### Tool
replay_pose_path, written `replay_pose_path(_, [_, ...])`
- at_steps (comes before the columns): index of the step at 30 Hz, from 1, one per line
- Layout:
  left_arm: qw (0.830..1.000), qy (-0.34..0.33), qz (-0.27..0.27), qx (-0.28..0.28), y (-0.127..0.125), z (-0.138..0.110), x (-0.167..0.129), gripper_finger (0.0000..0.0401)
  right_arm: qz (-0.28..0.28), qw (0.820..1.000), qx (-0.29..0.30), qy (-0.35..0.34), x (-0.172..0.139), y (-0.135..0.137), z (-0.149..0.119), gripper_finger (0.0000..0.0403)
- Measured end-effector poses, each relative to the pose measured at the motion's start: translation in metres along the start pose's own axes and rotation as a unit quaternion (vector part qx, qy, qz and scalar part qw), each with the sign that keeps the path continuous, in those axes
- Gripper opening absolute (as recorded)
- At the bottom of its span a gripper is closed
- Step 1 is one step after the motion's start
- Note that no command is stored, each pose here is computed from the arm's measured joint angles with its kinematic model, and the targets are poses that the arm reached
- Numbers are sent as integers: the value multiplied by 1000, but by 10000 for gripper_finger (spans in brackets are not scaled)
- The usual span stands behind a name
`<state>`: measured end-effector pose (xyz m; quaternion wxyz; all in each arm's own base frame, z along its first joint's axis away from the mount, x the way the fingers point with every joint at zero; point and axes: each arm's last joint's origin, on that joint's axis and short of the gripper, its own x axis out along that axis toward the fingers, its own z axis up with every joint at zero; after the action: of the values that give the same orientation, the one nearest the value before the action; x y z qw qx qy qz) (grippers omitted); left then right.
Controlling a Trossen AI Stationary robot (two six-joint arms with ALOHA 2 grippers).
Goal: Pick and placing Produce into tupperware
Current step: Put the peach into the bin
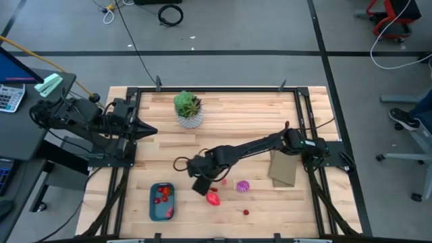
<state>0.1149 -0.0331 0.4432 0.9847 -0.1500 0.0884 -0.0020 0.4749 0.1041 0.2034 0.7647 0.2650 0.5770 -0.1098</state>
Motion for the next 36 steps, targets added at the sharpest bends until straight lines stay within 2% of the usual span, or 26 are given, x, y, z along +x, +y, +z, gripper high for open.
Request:
replay_pose_path(3, [1000, 4, 2, 2, 0, -1, 2, 21, -45, 998, 13, 34, -13, 0, -17, 165])
replay_pose_path(8, [1000, 13, 5, 7, -2, -2, 9, 12, -97, 993, 26, 68, -13, 4, -37, 165])
replay_pose_path(15, [1000, 26, 10, 13, -5, -5, 19, 17, -144, 989, 19, 39, 0, 2, -45, 165])
replay_pose_path(20, [999, 31, 11, 14, -6, -6, 23, 25, -132, 989, 38, 55, 9, -4, -45, 165])
replay_pose_path(26, [999, 31, 12, 13, -6, -6, 23, 15, -116, 988, 63, 77, 31, -11, -53, 165])
replay_pose_path(36, [999, 30, 11, 15, -6, -6, 23, 23, -133, 985, 70, 84, 46, -21, -61, 165])
